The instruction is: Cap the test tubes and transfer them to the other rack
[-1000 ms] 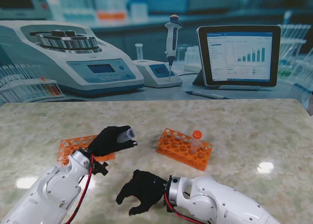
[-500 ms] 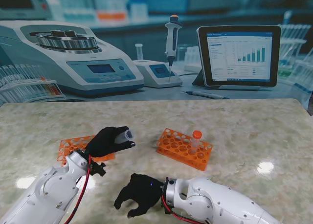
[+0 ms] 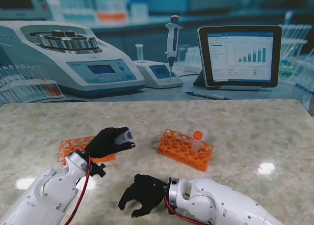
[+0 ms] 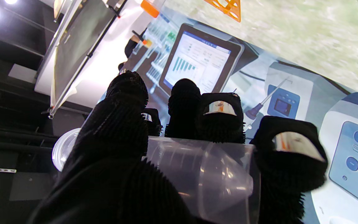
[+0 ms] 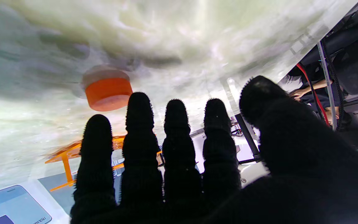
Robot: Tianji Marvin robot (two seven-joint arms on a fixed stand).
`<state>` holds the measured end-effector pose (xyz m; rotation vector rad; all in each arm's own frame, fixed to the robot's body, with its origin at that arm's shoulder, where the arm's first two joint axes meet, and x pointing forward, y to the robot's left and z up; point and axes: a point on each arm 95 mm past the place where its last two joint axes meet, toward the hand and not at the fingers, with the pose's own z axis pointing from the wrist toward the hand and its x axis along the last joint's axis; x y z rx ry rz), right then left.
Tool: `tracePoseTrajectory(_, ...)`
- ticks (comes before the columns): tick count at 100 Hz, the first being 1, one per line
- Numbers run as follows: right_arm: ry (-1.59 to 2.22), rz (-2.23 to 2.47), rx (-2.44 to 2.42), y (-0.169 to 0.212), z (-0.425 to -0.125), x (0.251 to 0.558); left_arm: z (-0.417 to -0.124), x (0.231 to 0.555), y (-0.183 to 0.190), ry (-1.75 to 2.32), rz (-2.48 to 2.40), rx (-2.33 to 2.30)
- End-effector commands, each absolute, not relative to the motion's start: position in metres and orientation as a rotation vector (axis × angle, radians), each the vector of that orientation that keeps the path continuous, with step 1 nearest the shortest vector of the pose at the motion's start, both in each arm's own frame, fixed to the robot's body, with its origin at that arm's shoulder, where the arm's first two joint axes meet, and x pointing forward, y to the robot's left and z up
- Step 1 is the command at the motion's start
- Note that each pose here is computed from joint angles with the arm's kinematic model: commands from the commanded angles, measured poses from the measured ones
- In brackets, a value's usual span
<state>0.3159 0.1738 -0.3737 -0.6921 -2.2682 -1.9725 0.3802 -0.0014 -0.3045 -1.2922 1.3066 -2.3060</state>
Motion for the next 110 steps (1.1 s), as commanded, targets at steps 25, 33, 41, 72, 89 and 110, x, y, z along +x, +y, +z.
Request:
tracePoseTrajectory(25, -2.277, -2.021, -0.685, 0.176, -0.363, 0.319, -0.302, 0.379, -0.002, 1.308, -2.315, -1.278)
tracePoseTrajectory(33, -2.294, -2.024, -0.688, 0.176, -0.361, 0.323, -0.302, 0.379, -0.002, 1.305, -2.316, -1.275)
tracePoseTrajectory(41, -2.32, -2.024, -0.685, 0.175, -0.36, 0.327, -0.302, 0.378, -0.002, 1.303, -2.315, -1.275)
tracePoseTrajectory(72, -2.401, -1.961, -0.721, 0.171, -0.368, 0.342, -0.302, 0.379, -0.003, 1.306, -2.312, -1.277)
tracePoseTrajectory(89, -2.404, -1.941, -0.749, 0.17, -0.375, 0.346, -0.302, 0.379, -0.003, 1.307, -2.312, -1.278)
tracePoseTrajectory(110, -2.406, -1.931, -0.754, 0.17, -0.381, 0.347, -0.302, 0.379, -0.004, 1.308, -2.312, -1.277)
